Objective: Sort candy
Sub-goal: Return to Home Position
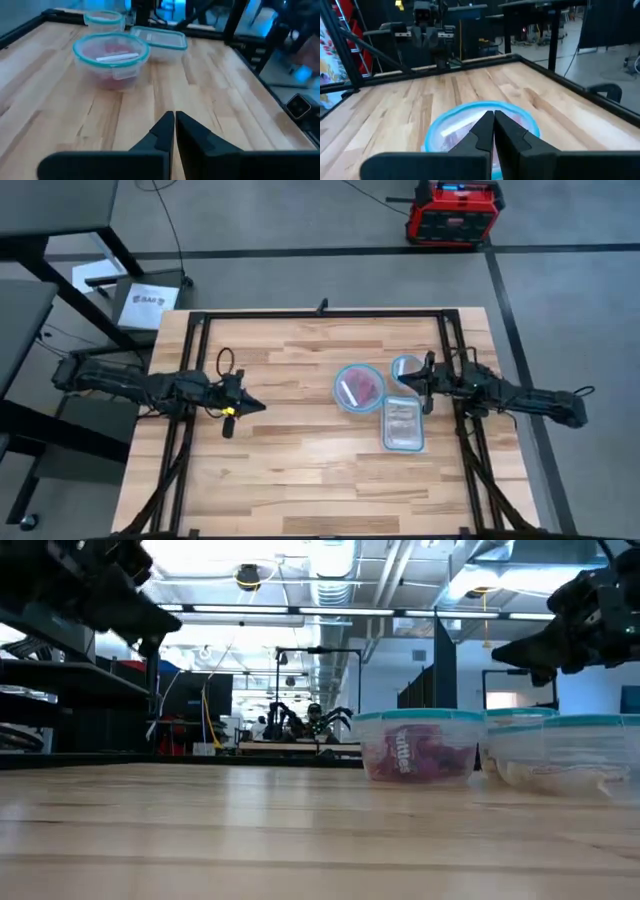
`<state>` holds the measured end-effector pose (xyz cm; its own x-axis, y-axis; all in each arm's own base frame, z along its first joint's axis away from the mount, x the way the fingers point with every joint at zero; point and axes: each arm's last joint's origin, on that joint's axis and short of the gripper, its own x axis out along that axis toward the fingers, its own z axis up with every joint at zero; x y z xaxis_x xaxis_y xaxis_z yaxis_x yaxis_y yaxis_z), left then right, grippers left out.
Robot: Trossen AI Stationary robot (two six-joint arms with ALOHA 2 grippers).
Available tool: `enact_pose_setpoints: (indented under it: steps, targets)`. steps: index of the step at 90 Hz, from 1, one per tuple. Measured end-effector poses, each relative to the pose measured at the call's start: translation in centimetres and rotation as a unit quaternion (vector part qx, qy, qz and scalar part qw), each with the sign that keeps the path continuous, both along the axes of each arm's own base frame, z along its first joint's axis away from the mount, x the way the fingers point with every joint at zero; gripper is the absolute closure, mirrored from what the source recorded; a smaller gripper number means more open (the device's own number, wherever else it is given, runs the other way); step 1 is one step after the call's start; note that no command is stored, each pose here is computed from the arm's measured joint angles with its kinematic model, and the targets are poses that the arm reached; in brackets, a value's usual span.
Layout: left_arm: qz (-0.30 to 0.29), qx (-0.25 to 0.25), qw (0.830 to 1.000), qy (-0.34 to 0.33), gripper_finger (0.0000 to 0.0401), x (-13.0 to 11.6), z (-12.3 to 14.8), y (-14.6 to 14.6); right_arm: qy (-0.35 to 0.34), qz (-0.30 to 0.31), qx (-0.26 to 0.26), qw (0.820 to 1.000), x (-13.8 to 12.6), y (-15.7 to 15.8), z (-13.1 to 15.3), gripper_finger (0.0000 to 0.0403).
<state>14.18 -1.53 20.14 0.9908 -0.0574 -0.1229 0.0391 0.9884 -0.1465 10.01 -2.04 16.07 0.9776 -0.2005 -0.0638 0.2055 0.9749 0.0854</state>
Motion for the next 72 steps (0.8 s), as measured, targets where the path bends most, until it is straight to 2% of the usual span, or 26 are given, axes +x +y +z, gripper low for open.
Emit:
enact_pose_setpoints:
  steps: [16,25,33,40,60,72]
  targets:
    - [0.001,-0.016,1.000,0.026,0.0397,-1.5,-3.6,0.1,0.003,0.000,0.001,1.000,0.0,0.0,-0.1,0.0403]
    - [-0.005,-0.009,0.999,0.032,0.0397,-2.2,-4.6,0.2,0.003,0.002,0.001,1.000,0.1,0.0,-0.1,0.0403]
    - [-0.029,0.006,1.000,0.009,0.0397,-2.7,-4.5,0.1,0.002,0.002,0.001,1.000,0.1,0.0,0.0,0.0403]
    - [-0.039,0.023,0.999,0.020,0.0397,-3.1,-4.8,0.1,0.001,0.002,0.001,1.000,0.1,0.0,0.0,0.0403]
    - [-0.035,0.067,0.996,-0.036,0.0397,-4.0,-3.9,0.3,-0.001,0.003,0.001,1.000,0.1,0.0,0.0,0.0403]
    - [-0.030,0.069,0.996,-0.056,0.0397,-4.3,-3.6,0.4,-0.001,0.003,0.001,1.000,0.1,0.0,0.0,0.0403]
